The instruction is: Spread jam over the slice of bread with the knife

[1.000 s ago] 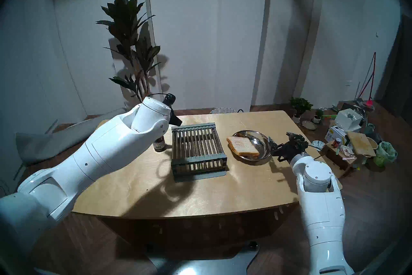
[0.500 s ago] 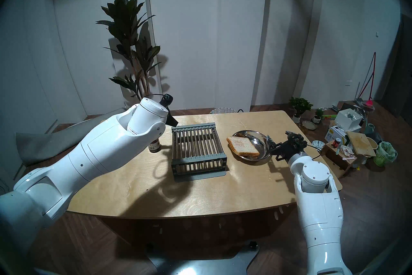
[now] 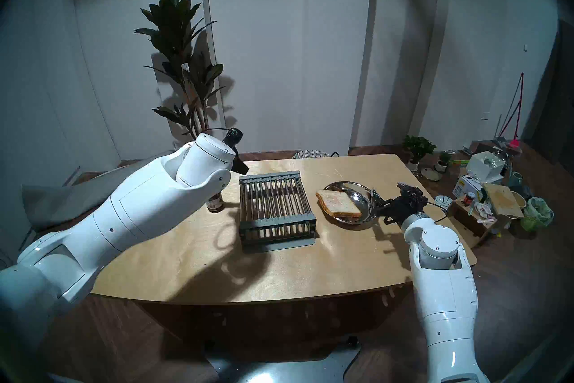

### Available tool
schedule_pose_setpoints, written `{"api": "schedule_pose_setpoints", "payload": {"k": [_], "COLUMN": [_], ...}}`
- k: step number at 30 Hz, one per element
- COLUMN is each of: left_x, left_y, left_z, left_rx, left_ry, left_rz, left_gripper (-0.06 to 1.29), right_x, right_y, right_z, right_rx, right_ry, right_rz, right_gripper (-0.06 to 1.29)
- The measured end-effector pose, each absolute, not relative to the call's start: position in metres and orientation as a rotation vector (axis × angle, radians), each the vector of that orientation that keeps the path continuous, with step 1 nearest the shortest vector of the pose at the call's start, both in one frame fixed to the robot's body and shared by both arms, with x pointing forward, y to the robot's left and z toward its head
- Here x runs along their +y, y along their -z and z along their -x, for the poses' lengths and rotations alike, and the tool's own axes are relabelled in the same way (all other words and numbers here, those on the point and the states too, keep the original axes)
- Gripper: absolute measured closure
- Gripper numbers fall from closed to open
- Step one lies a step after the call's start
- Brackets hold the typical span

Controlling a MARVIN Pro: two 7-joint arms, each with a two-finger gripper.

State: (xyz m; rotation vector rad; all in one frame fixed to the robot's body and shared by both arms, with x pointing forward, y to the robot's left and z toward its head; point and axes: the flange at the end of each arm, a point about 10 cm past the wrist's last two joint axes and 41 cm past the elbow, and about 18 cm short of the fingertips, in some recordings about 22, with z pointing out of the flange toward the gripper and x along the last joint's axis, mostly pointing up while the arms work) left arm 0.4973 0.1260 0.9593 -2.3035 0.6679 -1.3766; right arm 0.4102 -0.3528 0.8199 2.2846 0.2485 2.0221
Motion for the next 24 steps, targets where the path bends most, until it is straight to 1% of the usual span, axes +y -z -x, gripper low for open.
{"api": "schedule_pose_setpoints", "payload": {"k": [11, 24], "left_x": [0.115, 0.098], "left_y": [-0.968, -0.964], "left_z": [-0.494, -0.488], "left_rx": [0.672, 0.706], "left_ry": [1.415, 1.42], "left_rz": [2.28, 2.239], "left_gripper": [1.18, 1.19], "right_x": [-0.36, -0.371], "right_y": [-0.821, -0.817], "right_z": [-0.409, -0.405], "right_rx": [0.244, 0.227], "right_ry": [-2.036, -2.05], "right_rz": [-2.29, -2.3], "right_gripper": [0.0, 0.0]}}
